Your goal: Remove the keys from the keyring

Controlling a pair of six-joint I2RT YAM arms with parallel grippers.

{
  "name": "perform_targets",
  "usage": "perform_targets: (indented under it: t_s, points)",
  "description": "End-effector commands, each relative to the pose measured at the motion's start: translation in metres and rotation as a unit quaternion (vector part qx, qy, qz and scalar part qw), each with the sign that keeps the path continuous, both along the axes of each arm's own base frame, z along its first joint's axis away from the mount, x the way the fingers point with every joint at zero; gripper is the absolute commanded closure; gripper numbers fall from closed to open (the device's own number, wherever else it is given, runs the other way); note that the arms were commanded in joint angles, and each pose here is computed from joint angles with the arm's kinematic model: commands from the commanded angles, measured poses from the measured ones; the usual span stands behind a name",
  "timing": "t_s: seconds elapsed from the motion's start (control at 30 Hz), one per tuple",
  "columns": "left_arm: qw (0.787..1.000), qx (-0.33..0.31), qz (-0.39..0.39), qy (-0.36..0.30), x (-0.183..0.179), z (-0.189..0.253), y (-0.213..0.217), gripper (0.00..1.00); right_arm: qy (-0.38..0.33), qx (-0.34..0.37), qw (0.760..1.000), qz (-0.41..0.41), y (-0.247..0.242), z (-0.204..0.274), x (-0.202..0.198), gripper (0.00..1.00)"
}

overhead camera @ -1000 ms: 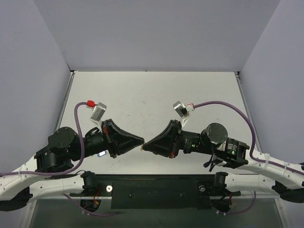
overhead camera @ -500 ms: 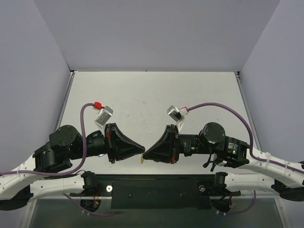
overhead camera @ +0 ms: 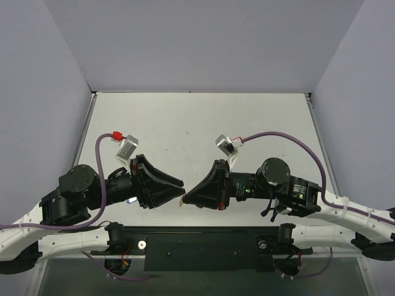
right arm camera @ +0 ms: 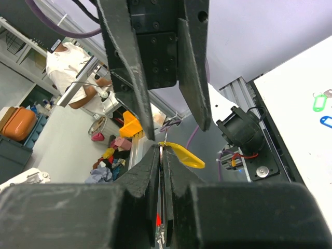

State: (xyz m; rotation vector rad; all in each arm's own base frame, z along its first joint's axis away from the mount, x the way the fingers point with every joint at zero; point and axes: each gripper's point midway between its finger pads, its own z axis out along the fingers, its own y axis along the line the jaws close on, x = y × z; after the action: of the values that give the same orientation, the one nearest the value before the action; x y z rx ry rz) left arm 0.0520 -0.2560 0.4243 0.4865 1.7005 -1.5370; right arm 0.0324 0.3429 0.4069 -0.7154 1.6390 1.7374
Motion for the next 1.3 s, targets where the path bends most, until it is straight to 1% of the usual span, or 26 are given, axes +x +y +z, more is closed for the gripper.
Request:
perform_targets:
  t_s: [0.0, 0.1, 0.13, 0.17, 0.2, 0.23, 0.3, 0.33, 0.37, 0.47, 0.67, 0.87, 1.0, 1.27]
  points:
    - [0.995, -0.093, 0.027, -0.009, 0.006, 0.039, 0.010, 0.52, -0.017, 0.035, 0.999, -0.018, 0.001, 0.021, 0.005, 1.00]
    - [0.990, -0.135, 0.041, -0.005, 0.008, 0.047, 0.021, 0.52, -0.017, 0.039, 0.998, -0.039, -0.001, 0.020, 0.012, 1.00]
    - [0.989, -0.138, 0.044, 0.003, 0.009, 0.042, 0.019, 0.52, -0.017, 0.040, 0.998, -0.044, -0.003, 0.020, 0.013, 1.00]
    - [0.986, -0.163, 0.044, -0.001, 0.008, 0.051, 0.025, 0.52, -0.017, 0.041, 0.998, -0.051, -0.003, 0.019, 0.015, 1.00]
    - [0.986, -0.163, 0.045, 0.006, 0.009, 0.044, 0.023, 0.52, -0.018, 0.046, 0.997, -0.054, -0.006, 0.021, 0.016, 1.00]
    - [0.982, -0.184, 0.044, 0.003, 0.008, 0.051, 0.027, 0.53, -0.018, 0.050, 0.997, -0.061, -0.006, 0.020, 0.018, 1.00]
    - [0.980, -0.195, 0.042, 0.005, 0.007, 0.050, 0.028, 0.54, -0.018, 0.065, 0.995, -0.069, -0.010, 0.025, 0.020, 1.00]
    - [0.981, -0.191, 0.042, 0.008, 0.008, 0.045, 0.026, 0.55, -0.018, 0.075, 0.994, -0.071, -0.010, 0.028, 0.020, 1.00]
    - [0.977, -0.209, 0.040, 0.004, 0.007, 0.054, 0.028, 0.56, -0.018, 0.077, 0.994, -0.076, -0.011, 0.026, 0.022, 1.00]
    - [0.976, -0.214, 0.040, 0.007, 0.008, 0.052, 0.026, 0.57, -0.022, 0.094, 0.992, -0.082, -0.014, 0.032, 0.023, 1.00]
    - [0.971, -0.236, 0.048, 0.010, 0.012, 0.054, 0.024, 0.59, -0.018, 0.107, 0.991, -0.084, -0.017, 0.035, 0.023, 1.00]
    - [0.961, -0.268, 0.066, 0.027, 0.021, 0.052, 0.023, 0.61, -0.018, 0.120, 0.988, -0.093, -0.024, 0.036, 0.024, 1.00]
    - [0.959, -0.271, 0.074, 0.035, 0.026, 0.049, 0.020, 0.62, -0.020, 0.125, 0.987, -0.096, -0.026, 0.038, 0.025, 1.00]
    - [0.961, -0.266, 0.065, 0.040, 0.025, 0.044, 0.011, 0.62, -0.021, 0.128, 0.986, -0.103, -0.025, 0.037, 0.028, 1.00]
